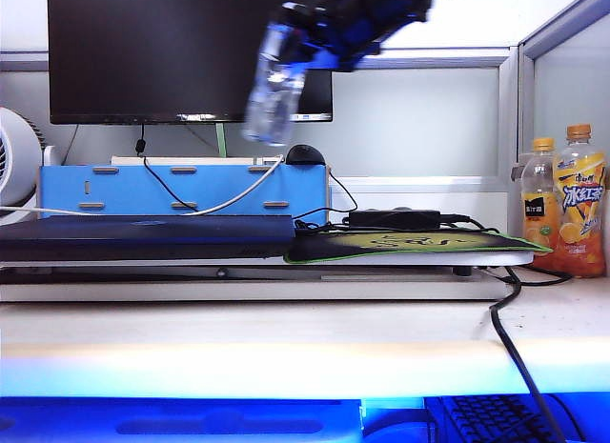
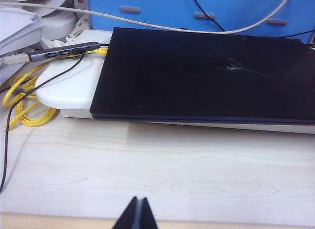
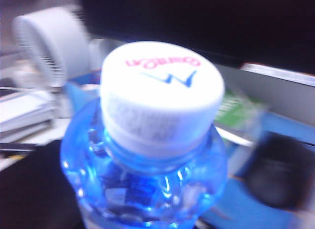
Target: Pick up the mineral water bottle and place it on the laptop.
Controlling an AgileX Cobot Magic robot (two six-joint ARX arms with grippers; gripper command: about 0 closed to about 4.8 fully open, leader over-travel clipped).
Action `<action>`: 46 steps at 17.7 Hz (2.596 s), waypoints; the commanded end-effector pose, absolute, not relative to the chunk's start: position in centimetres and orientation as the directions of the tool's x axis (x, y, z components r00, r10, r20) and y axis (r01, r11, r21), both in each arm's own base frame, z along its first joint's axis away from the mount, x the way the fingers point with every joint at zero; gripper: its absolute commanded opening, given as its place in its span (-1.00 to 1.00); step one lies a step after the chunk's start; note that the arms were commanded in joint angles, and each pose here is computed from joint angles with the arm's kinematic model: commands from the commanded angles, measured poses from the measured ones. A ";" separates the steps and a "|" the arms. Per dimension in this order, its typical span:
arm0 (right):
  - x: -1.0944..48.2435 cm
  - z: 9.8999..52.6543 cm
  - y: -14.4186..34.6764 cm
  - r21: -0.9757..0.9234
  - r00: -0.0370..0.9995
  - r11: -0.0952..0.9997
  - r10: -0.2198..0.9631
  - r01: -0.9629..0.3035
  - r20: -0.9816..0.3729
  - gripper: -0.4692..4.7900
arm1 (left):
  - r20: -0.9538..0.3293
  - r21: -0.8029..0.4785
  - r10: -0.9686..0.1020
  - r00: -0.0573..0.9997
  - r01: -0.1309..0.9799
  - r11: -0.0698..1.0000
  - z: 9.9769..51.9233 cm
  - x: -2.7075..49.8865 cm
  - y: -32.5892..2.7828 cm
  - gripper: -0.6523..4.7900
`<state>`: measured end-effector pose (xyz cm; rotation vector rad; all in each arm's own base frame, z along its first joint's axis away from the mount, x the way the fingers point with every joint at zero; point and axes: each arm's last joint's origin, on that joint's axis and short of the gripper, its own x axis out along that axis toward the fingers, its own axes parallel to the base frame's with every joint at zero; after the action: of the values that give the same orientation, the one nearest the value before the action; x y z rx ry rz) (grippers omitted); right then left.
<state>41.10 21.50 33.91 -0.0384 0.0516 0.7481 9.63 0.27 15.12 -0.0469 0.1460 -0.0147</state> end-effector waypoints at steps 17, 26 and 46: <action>38.5 29.7 29.5 -0.113 0.604 0.594 0.773 -0.796 -0.195 -0.63 | -0.142 -0.047 -0.020 0.990 0.013 0.999 15.1 9.6 0.3 -0.77; 38.4 30.2 29.4 -0.132 0.607 0.592 0.774 -0.795 -0.181 1.00 | -0.142 -0.046 -0.020 0.990 0.013 0.999 15.1 9.6 0.3 -0.77; 24.9 51.3 16.5 -0.333 0.940 0.925 0.262 -0.180 0.219 -0.82 | -0.142 -0.046 -0.020 0.990 0.013 0.999 15.1 9.6 0.3 -0.77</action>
<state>26.44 17.60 50.04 -0.3262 -0.2384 0.2368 9.64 0.28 15.12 -0.0469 0.1460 -0.0139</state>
